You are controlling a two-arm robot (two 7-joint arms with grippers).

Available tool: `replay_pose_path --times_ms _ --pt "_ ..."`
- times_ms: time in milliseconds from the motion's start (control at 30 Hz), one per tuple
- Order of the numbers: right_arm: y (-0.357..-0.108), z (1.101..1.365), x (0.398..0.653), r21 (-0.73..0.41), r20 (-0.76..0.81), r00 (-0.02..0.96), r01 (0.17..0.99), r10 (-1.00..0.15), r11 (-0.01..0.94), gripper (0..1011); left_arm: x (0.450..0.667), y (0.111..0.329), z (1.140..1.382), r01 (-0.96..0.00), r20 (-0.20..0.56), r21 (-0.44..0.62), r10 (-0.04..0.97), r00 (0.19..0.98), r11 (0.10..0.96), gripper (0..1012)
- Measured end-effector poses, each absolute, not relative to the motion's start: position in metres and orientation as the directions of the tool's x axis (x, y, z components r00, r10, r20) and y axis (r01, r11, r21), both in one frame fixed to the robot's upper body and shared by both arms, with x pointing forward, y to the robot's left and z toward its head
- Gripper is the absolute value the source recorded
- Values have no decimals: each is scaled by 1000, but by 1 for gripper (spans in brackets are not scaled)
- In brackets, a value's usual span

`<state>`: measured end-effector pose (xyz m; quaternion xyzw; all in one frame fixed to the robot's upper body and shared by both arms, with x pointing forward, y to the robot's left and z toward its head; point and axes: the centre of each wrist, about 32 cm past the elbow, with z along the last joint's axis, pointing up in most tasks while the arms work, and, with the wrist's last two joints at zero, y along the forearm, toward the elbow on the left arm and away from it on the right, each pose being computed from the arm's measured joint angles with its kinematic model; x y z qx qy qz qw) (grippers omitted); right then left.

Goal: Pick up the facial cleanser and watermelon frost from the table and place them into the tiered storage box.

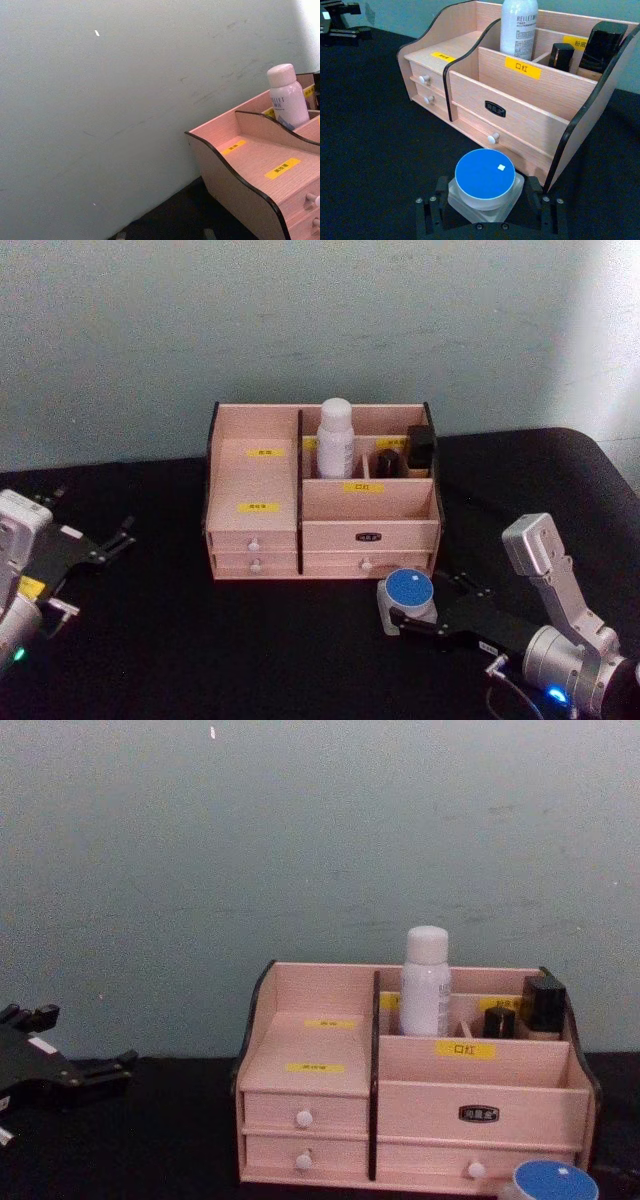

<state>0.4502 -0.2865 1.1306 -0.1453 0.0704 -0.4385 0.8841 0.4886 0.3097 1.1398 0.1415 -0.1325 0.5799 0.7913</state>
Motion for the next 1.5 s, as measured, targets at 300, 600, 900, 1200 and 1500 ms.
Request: replay_pose_path --times_ms 300,600,900,1200,1500 --pt "-286 1131 450 -318 3 606 755 -795 574 841 489 310 1140 -955 374 70 880 292 287 1001" --pt "-286 1131 450 -318 3 606 755 -795 574 687 489 310 1140 -955 374 70 880 292 287 1001" --pt "-286 1131 450 -318 3 606 755 -795 574 689 489 310 1140 -955 374 70 880 292 287 1001" --pt "-286 1131 450 -318 3 606 755 -795 574 689 489 310 1140 -955 374 70 880 292 287 1001" --pt "-287 1132 450 -307 9 607 758 -795 575 687 489 310 1140 -955 374 70 880 292 287 1001"
